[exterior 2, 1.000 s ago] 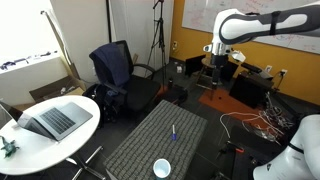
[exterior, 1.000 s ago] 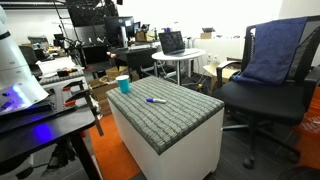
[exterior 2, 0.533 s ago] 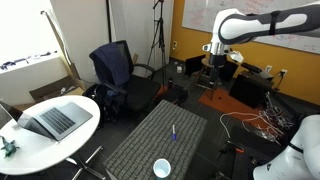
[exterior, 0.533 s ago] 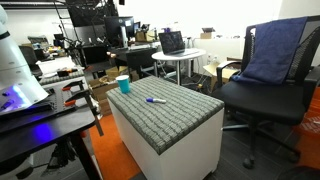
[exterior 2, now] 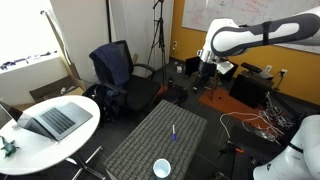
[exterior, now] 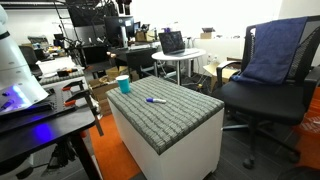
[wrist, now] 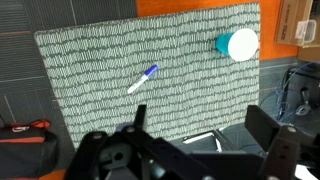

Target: Pick up the pen from the table and put it in the light blue cup.

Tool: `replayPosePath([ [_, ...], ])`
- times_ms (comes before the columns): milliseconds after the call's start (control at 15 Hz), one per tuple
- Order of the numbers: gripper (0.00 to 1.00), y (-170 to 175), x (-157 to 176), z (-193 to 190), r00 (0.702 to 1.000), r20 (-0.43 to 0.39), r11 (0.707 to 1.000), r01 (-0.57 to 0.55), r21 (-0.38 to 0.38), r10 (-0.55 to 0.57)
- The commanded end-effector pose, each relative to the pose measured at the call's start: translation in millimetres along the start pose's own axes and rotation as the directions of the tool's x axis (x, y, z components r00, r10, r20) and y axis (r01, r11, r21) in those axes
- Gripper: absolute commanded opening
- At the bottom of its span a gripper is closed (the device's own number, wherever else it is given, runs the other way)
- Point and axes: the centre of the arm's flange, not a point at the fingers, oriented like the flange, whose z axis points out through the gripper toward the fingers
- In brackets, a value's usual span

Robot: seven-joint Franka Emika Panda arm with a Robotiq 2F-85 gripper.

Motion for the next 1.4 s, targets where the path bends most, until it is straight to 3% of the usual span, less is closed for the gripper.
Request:
replayPosePath([
  [0,1.0,-21,3,28,0.987,-0.052,0.988,-0.154,-0.004,0.154],
  [600,1.0,-27,23,106,0.925,-0.107,0.931,-0.361,0.05,0.364],
  [1000,1.0,-12,35,162,0.892,-0.031,0.89,-0.445,0.096,0.45],
  [1333,1.0,-9,25,179,0.891,0.022,0.887,-0.453,0.086,0.453],
])
